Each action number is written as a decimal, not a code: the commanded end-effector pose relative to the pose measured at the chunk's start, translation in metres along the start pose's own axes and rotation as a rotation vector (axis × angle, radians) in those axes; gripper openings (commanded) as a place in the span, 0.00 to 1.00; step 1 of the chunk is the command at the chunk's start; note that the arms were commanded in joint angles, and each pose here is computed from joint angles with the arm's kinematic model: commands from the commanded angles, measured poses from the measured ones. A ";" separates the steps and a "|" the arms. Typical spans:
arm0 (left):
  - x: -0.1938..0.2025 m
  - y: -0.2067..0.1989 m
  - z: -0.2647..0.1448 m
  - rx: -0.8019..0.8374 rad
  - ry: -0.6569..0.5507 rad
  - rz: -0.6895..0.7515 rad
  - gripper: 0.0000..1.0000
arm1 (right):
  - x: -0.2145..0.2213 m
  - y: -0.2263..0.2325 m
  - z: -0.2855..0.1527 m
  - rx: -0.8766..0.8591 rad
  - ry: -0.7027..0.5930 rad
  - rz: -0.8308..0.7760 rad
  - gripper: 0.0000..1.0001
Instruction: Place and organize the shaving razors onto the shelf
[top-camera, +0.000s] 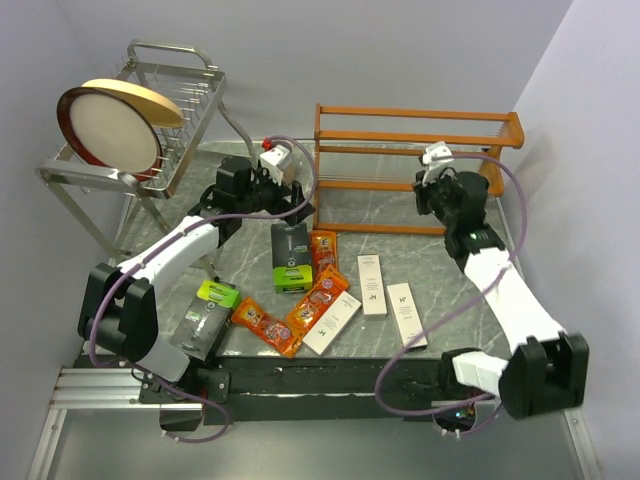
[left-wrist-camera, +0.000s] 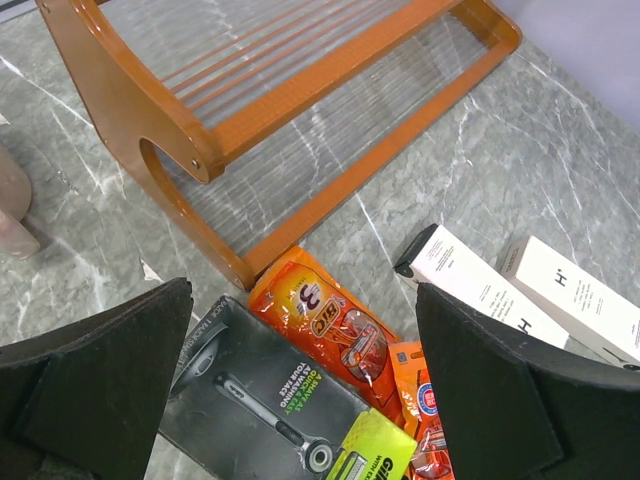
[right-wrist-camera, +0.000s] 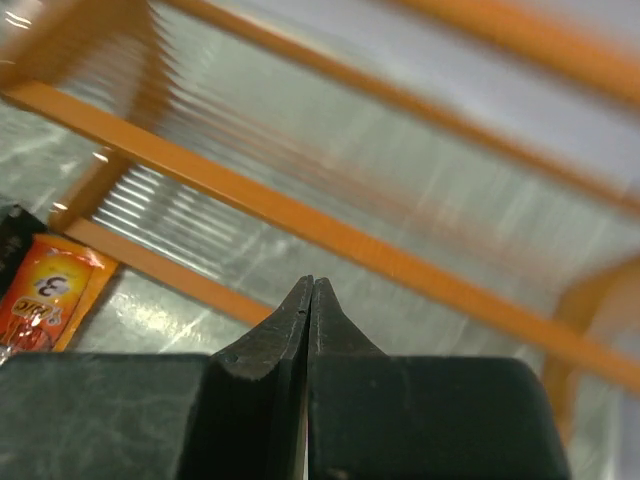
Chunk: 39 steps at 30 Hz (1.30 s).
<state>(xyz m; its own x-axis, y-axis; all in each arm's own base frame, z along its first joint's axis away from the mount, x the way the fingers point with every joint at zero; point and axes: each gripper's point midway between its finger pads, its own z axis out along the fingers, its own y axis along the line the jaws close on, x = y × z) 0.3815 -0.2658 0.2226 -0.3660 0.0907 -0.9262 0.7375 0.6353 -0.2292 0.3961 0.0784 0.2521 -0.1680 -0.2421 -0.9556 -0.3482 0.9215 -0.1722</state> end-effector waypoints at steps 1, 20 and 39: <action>-0.016 -0.006 0.001 0.024 -0.042 0.027 0.99 | 0.010 -0.032 0.013 0.183 0.128 0.203 0.00; -0.001 0.002 0.008 0.001 -0.005 0.022 0.99 | 0.088 -0.100 0.051 0.446 0.437 0.294 0.00; 0.040 0.003 -0.003 -0.026 0.089 -0.049 0.99 | 0.085 -0.078 0.033 0.354 0.422 0.288 0.00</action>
<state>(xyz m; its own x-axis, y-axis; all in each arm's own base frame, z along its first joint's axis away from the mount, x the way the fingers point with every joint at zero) 0.3743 -0.2606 0.1733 -0.4649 0.1419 -0.8739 0.7053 0.6560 -0.2687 0.4512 -0.0125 0.1480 -0.6414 -0.0042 -0.7672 0.1132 0.9885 -0.1000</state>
